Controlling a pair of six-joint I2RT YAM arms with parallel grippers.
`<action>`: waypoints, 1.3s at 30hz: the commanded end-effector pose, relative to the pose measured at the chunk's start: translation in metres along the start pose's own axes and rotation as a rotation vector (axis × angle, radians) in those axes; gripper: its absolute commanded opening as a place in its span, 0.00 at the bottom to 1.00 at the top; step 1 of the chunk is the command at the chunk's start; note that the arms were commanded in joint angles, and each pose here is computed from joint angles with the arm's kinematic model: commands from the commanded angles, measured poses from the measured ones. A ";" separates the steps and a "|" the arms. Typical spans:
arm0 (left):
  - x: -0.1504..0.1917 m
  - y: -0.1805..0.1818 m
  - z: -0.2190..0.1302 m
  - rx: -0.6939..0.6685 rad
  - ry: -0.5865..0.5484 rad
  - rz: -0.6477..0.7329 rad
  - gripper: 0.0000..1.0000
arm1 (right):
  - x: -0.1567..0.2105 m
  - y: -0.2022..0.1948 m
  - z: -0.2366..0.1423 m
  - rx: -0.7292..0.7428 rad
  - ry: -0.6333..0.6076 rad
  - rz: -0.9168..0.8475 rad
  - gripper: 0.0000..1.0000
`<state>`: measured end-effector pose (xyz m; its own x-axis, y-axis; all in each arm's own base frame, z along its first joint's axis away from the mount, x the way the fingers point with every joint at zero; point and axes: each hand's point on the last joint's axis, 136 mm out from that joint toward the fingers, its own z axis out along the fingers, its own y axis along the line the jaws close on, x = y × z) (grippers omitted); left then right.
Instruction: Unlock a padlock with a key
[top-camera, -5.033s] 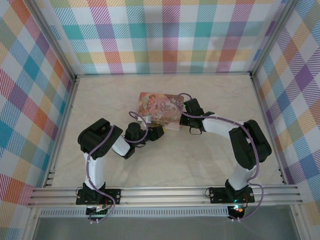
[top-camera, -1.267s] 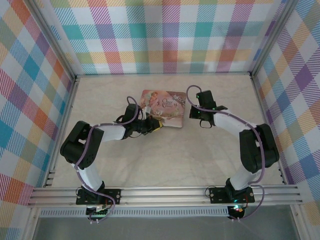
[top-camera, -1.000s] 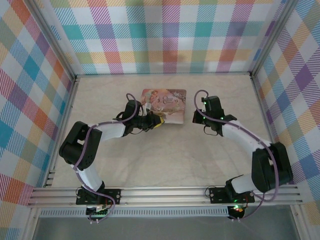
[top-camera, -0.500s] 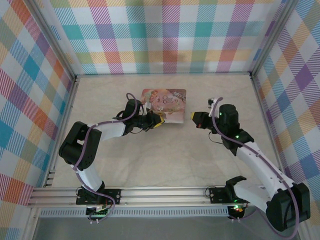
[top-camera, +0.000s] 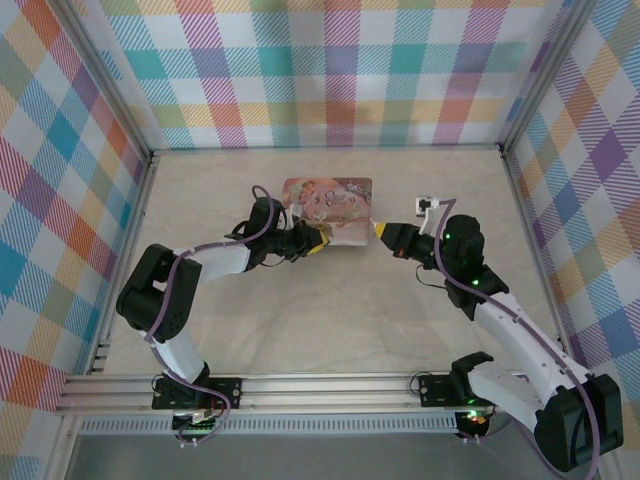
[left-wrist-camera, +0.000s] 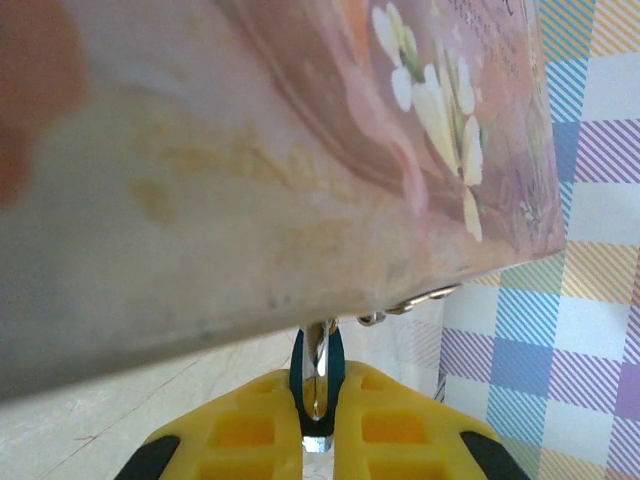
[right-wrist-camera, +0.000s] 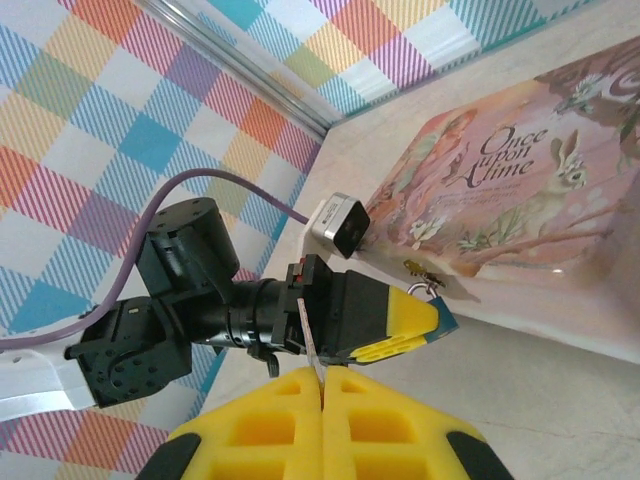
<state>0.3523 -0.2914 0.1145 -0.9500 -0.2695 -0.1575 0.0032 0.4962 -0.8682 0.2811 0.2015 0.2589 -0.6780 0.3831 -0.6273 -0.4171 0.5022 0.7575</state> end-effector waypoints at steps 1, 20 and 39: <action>-0.002 -0.043 -0.011 0.111 -0.002 0.049 0.10 | -0.007 0.015 -0.002 -0.103 -0.056 0.071 0.00; -0.002 -0.048 -0.013 0.134 -0.003 0.046 0.10 | 0.056 -0.032 0.065 -0.107 0.043 0.322 0.00; 0.000 -0.052 -0.014 0.155 0.001 0.041 0.10 | 0.081 -0.057 0.111 -0.153 0.073 0.452 0.00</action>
<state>0.3531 -0.2939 0.1271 -0.9480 -0.2837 -0.1440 -0.0029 0.4601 -0.8878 0.3104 0.2811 0.1169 -0.8630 0.4666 -0.1936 -0.0752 0.2602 0.9626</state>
